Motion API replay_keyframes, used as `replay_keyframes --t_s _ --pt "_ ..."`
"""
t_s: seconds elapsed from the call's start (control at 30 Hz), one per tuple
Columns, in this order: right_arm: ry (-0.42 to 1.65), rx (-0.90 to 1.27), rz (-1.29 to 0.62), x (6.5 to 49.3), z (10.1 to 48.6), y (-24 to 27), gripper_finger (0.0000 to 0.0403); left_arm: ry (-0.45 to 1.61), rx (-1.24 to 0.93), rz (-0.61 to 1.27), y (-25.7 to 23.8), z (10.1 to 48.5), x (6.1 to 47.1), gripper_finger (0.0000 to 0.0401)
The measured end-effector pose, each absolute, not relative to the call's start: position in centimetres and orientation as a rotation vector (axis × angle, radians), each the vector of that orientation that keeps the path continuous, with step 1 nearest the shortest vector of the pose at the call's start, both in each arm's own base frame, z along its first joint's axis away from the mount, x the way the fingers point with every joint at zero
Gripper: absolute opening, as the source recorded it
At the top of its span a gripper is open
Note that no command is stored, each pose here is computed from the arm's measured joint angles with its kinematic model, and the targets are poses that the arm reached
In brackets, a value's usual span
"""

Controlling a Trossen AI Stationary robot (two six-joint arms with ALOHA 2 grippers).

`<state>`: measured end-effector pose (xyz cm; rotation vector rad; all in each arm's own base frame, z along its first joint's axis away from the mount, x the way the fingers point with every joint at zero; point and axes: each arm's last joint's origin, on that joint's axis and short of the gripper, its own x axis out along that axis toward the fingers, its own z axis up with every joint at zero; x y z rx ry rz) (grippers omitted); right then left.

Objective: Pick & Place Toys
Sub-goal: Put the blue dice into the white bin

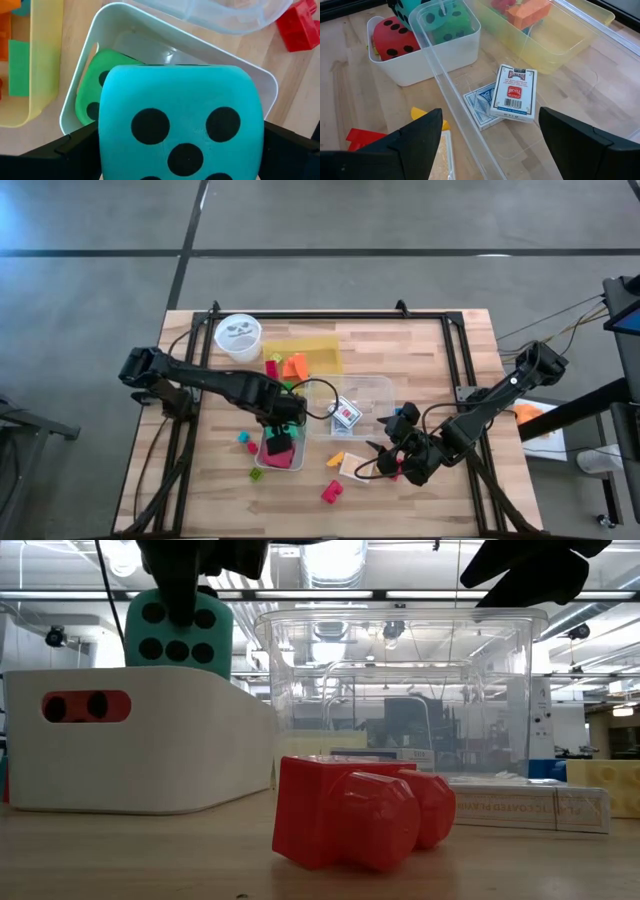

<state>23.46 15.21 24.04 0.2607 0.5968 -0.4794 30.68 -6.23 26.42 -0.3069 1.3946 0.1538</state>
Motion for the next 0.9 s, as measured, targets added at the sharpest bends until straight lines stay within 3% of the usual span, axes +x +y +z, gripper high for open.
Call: replay_keyframes --t_s 0.9 --pt "0.597 0.260 -0.479 23.46 24.04 15.21 0.0325 1.336 -0.291 0.151 -6.33 26.49 31.16 0.0400"
